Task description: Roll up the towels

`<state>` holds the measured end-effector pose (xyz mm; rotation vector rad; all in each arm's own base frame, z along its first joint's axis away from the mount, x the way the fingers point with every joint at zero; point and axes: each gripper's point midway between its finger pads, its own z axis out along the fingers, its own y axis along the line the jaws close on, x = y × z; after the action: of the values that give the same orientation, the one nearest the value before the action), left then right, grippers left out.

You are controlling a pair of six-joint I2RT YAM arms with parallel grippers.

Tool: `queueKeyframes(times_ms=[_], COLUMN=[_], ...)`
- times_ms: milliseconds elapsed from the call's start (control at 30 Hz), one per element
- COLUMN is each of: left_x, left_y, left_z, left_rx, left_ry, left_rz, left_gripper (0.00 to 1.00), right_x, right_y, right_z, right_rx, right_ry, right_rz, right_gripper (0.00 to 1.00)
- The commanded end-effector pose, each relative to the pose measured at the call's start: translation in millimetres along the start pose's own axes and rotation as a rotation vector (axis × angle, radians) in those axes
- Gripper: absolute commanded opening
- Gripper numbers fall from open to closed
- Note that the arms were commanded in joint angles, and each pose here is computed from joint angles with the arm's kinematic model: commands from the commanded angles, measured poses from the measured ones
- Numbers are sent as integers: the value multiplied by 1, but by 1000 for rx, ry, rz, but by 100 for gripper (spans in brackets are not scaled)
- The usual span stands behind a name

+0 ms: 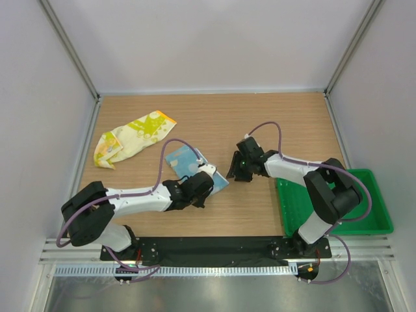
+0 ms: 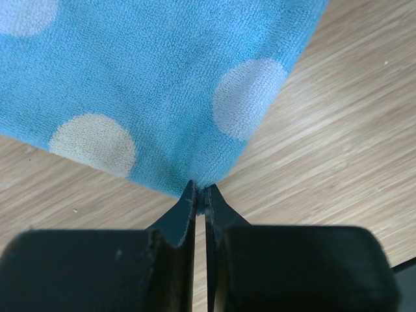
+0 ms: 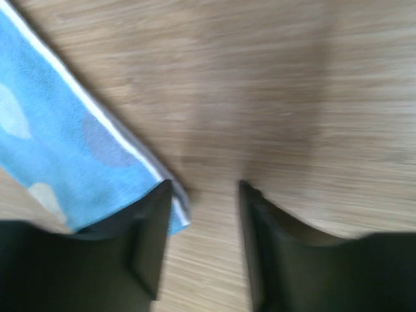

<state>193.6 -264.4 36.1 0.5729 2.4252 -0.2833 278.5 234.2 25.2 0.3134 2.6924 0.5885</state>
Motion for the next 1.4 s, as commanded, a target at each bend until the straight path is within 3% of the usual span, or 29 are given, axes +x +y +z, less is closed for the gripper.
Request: queueKeyframes(times_ms=[0, 133, 533, 800, 1033, 1367], left_x=[9, -1, -28, -32, -28, -21], left_y=[1, -15, -62, -78, -68, -53], left_z=[-7, -10, -27, -28, -25, -18], left_rx=[10, 72, 274, 337, 344, 402], left_ry=[38, 42, 35, 67, 112, 183], left_rz=[-19, -46, -153, -220, -429, -741], left_gripper=[0, 0, 0, 0, 0, 0], right_x=[-31, -52, -83, -80, -69, -53], right_y=[-15, -17, -37, -36, 2, 27], right_z=[-22, -43, -115, -129, -138, -142], right_rx=[114, 160, 124, 96, -116, -284], right_ry=[-117, -183, -327, -318, -280, -227], right_rz=[-76, -96, -84, -105, -133, -166], right_gripper=[58, 71, 73, 73, 73, 72])
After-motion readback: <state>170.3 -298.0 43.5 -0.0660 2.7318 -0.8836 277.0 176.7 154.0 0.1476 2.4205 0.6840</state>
